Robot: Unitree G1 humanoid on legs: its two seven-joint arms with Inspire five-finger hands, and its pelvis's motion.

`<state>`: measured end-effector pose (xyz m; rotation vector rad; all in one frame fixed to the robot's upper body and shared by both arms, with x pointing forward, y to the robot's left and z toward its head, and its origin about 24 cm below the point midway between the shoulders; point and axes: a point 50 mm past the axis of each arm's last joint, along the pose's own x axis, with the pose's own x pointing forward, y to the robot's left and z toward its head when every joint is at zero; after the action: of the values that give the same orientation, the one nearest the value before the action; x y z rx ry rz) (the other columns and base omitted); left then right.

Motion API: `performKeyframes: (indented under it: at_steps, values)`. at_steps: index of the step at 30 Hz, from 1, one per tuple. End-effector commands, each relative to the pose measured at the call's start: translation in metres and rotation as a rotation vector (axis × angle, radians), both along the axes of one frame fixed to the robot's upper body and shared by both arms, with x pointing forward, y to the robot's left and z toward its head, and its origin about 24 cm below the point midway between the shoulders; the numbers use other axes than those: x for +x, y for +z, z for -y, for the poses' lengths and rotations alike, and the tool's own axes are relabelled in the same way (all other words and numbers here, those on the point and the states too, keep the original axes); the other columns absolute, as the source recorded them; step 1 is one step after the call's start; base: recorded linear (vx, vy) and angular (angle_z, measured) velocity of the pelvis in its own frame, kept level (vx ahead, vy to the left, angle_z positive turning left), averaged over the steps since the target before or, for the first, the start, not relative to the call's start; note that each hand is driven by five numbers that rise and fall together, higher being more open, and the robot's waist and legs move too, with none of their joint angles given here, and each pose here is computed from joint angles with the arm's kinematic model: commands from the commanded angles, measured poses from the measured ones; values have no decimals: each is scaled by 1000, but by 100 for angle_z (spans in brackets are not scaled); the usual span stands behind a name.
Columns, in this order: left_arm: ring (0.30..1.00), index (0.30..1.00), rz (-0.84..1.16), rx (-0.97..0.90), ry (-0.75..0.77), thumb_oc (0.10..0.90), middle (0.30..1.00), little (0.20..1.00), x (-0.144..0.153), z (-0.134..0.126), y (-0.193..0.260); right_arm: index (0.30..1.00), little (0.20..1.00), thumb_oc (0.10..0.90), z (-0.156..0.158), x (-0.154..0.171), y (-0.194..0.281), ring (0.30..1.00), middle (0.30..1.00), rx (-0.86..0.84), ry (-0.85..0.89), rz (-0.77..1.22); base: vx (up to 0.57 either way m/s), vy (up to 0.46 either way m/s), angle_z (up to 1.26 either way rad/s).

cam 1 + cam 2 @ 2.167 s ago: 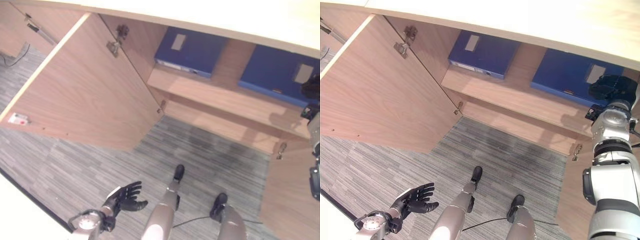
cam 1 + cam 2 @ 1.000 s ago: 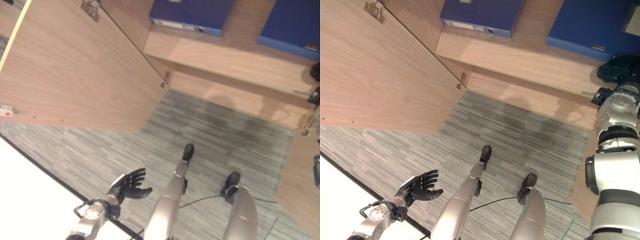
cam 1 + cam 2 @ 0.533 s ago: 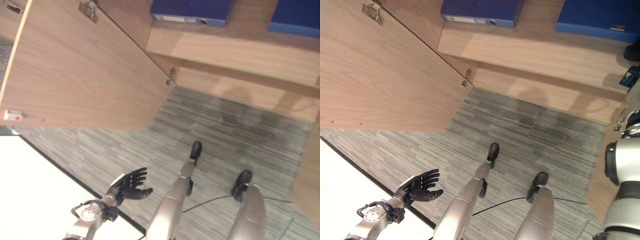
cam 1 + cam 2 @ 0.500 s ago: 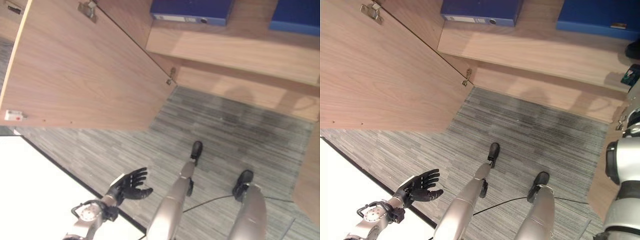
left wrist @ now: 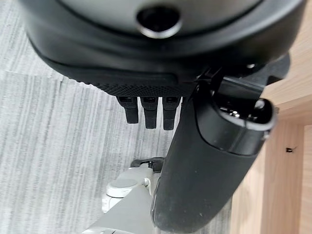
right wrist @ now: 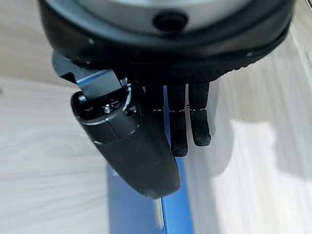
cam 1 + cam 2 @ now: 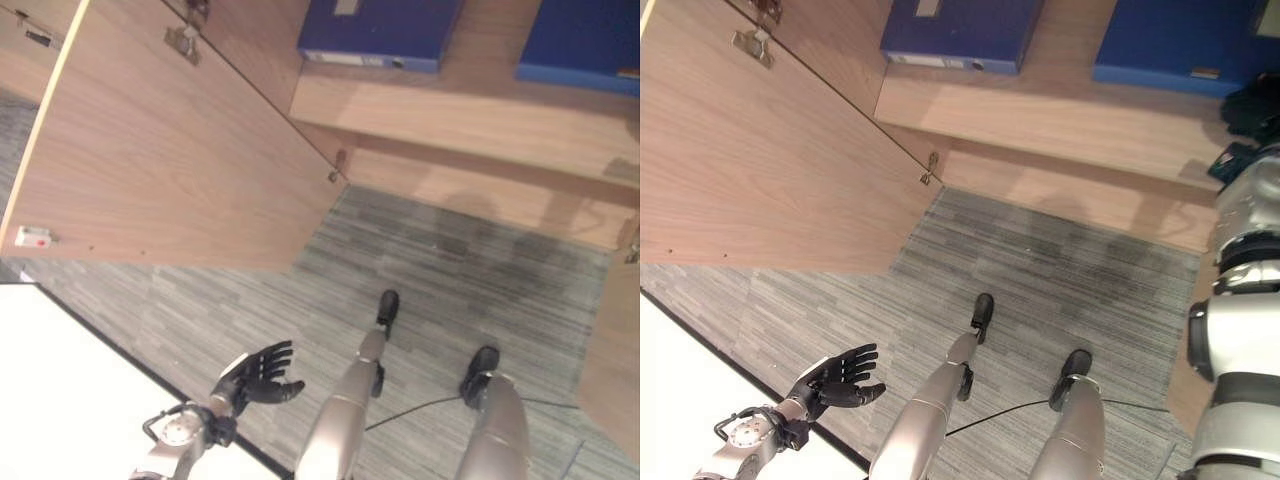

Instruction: Put the empty folder in the office cabinet

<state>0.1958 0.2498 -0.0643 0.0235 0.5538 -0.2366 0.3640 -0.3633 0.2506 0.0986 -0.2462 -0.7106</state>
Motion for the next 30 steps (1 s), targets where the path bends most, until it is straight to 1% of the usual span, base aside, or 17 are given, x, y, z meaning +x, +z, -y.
performKeyframes:
  at_steps: [1, 3, 6, 7, 8, 13, 14, 15, 17, 18, 19, 21, 24, 27, 30]
  values:
    - [900, 900, -33, 54, 125, 800, 900, 900, -6, -29, -4, 300, 300, 400, -11, 0, 3, 300, 300, -12, 59, 155, 0, 0, 0]
    - [900, 900, -52, 46, 167, 800, 900, 900, -10, -30, -10, 300, 300, 400, -25, 5, -25, 300, 300, 36, 105, 134, 8, -3, -3]
    - [900, 900, -82, 37, 234, 800, 900, 900, -16, -31, -19, 300, 300, 400, -44, 5, -69, 300, 300, 70, 153, 78, 28, 27, -12]
    - [900, 900, -107, 27, 257, 800, 900, 900, -20, -29, -25, 300, 300, 400, -61, 1, -100, 300, 300, 91, 202, 36, 39, 34, -11]
    - [900, 900, -108, 29, 257, 800, 900, 900, -20, -29, -25, 300, 300, 400, -61, 1, -101, 300, 300, 91, 201, 35, 44, 50, -7]
    - [900, 900, -172, 14, 317, 800, 900, 900, -37, -25, -40, 300, 300, 400, -97, -32, -179, 300, 300, 124, 325, -93, 40, 48, -4]
    - [900, 900, -174, 15, 317, 800, 900, 900, -38, -25, -40, 300, 300, 400, -98, -32, -181, 300, 300, 125, 325, -96, 47, 58, -1]
    - [900, 900, -199, 24, 322, 800, 900, 900, -43, -24, -45, 900, 900, 800, -106, -47, -207, 900, 900, 167, 351, -147, 49, 46, -4]
    - [900, 900, -224, 30, 340, 800, 900, 900, -51, -25, -49, 900, 900, 800, -116, -67, -235, 900, 900, 205, 387, -216, 69, 56, -4]
    - [900, 900, -240, 38, 364, 800, 900, 900, -56, -27, -52, 900, 900, 800, -122, -83, -255, 900, 900, 212, 423, -289, 58, 38, -5]
    - [900, 900, -241, 39, 364, 800, 900, 900, -57, -27, -52, 900, 900, 800, -123, -83, -256, 900, 900, 212, 424, -290, 76, 36, -4]
    - [900, 900, -256, 48, 385, 800, 900, 900, -64, -29, -55, 900, 900, 800, -125, -100, -274, 900, 900, 215, 452, -369, 54, 38, -6]
    - [900, 900, -273, 73, 414, 800, 900, 900, -73, -34, -57, 900, 900, 800, -128, -122, -296, 900, 900, 156, 501, -510, 77, 20, -11]
    - [900, 900, -258, 89, 433, 800, 900, 900, -74, -36, -55, 900, 900, 800, -129, -140, -313, 900, 900, 143, 534, -603, 54, -3, -4]
    - [900, 900, -228, 126, 445, 800, 900, 900, -72, -39, -51, 900, 900, 800, -133, -151, -324, 900, 900, 129, 550, -669, 28, -37, 8]
